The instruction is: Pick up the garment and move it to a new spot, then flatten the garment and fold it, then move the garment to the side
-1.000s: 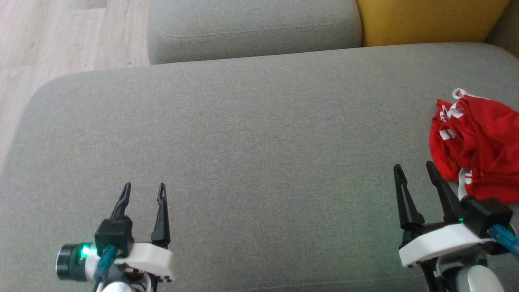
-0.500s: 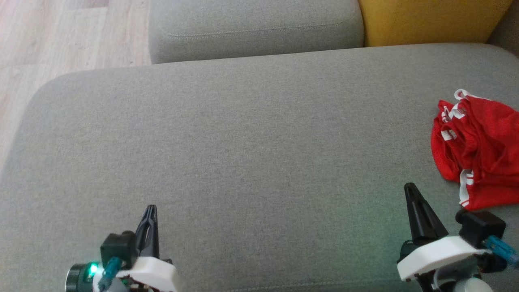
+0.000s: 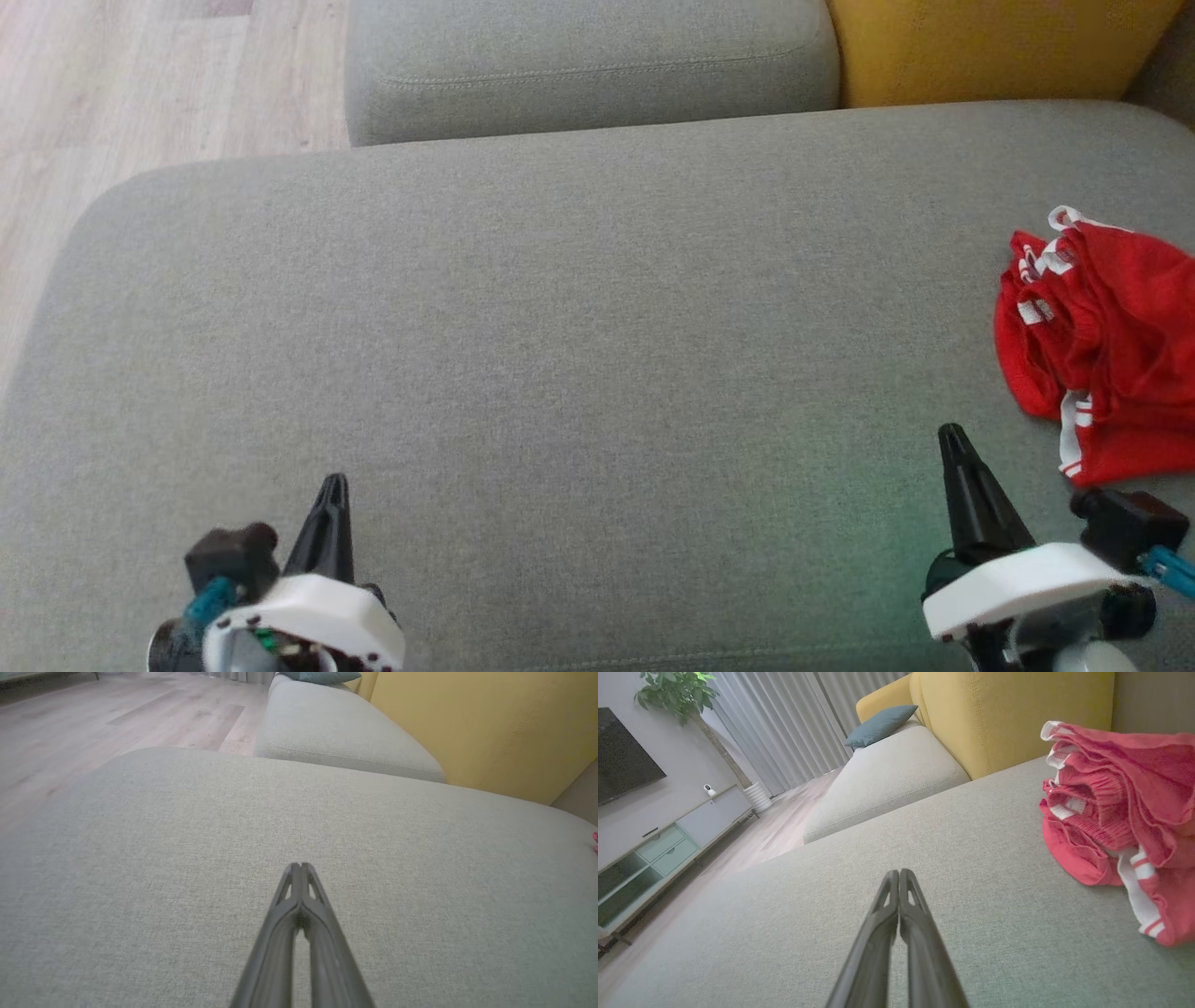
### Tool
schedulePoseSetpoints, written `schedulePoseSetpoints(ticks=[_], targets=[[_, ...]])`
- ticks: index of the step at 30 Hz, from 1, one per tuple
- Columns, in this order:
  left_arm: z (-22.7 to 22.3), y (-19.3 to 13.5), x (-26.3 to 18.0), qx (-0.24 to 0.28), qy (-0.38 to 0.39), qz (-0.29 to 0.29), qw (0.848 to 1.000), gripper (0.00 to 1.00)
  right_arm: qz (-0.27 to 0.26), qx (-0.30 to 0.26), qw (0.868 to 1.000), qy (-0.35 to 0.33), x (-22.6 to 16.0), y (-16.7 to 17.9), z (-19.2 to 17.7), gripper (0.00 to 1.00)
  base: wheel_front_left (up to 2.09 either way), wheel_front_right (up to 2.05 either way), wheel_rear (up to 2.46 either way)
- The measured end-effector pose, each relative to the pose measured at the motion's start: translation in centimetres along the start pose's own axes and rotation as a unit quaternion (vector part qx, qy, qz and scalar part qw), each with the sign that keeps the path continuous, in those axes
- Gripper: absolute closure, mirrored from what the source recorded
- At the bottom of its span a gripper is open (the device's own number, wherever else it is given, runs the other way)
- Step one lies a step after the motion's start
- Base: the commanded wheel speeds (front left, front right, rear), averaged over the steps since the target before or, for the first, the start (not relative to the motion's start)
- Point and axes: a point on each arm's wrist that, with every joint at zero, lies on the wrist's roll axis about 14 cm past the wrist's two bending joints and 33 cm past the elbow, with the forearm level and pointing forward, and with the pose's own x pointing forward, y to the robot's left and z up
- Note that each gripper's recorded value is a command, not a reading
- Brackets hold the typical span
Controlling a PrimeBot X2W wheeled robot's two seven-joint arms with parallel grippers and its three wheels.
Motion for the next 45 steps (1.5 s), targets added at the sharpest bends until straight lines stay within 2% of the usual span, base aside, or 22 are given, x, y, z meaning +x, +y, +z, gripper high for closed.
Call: schedulePoseSetpoints(ticks=[23, 45], targets=[[-0.4, 1.3, 0.8, -0.150, 0.033, 0.019, 0.988, 1.00, -0.002, 0.133, 0.991, -0.017, 0.8, -0.4, 0.7, 1.00, 0.00, 0.00, 0.00], [-0.3, 1.7, 1.4, -0.294, 0.048, 0.019, 0.954, 1.00, -0.012, 0.257, 0.966, -0.022, 1.2, -1.4, 0.7, 1.00, 0.00, 0.00, 0.00]])
